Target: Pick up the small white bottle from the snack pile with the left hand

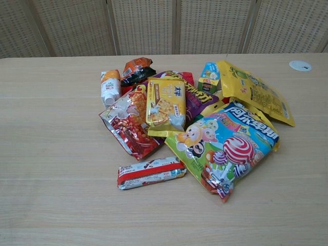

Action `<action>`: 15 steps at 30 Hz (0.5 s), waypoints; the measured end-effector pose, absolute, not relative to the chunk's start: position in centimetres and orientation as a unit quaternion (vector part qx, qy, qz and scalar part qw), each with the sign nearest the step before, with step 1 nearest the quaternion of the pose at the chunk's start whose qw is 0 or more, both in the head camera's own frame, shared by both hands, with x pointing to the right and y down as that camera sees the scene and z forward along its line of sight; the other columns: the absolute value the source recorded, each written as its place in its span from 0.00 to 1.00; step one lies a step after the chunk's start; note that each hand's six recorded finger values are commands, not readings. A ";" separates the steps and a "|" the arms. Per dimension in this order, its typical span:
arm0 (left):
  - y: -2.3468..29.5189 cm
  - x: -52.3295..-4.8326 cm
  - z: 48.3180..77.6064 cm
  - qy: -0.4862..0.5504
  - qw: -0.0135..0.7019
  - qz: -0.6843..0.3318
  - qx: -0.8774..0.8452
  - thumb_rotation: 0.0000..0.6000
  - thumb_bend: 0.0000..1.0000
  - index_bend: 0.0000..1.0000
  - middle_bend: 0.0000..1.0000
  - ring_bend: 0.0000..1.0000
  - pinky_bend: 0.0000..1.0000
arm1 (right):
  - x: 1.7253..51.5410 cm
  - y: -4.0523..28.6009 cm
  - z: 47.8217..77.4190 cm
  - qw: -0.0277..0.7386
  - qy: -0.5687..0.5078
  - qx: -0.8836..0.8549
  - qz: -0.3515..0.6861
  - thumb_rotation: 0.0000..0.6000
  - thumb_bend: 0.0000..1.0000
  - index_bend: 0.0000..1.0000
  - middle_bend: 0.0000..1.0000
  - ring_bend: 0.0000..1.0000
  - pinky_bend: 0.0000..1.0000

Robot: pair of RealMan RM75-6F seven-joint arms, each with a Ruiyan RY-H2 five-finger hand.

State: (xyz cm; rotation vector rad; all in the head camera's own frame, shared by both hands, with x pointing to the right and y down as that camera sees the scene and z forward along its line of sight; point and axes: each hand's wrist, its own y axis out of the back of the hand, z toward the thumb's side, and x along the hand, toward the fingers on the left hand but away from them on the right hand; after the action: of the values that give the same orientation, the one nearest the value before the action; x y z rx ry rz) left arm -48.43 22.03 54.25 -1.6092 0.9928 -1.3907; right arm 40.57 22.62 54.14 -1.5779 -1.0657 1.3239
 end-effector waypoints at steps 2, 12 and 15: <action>22.0 -48.4 54.3 0.387 0.389 -0.548 -0.631 1.00 0.00 0.10 0.00 0.00 0.00 | 40.6 22.6 54.2 0.399 -0.421 -0.624 0.523 1.00 0.00 0.00 0.00 0.00 0.00; 21.7 -48.2 55.7 0.362 0.390 -0.555 -0.640 1.00 0.00 0.12 0.00 0.00 0.00 | 40.5 22.6 54.2 0.399 -0.421 -0.624 0.524 1.00 0.00 0.00 0.00 0.00 0.00; 20.7 -47.8 56.4 0.345 0.399 -0.549 -0.648 1.00 0.00 0.15 0.00 0.00 0.00 | 40.5 22.7 54.4 0.397 -0.419 -0.624 0.527 1.00 0.00 0.00 0.00 0.00 0.00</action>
State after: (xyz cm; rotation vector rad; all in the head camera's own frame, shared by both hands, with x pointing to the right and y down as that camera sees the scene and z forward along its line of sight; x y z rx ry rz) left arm -47.76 20.72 56.38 -1.6404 0.8726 -1.3886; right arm 40.48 22.68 54.40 -1.5798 -1.0621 1.3342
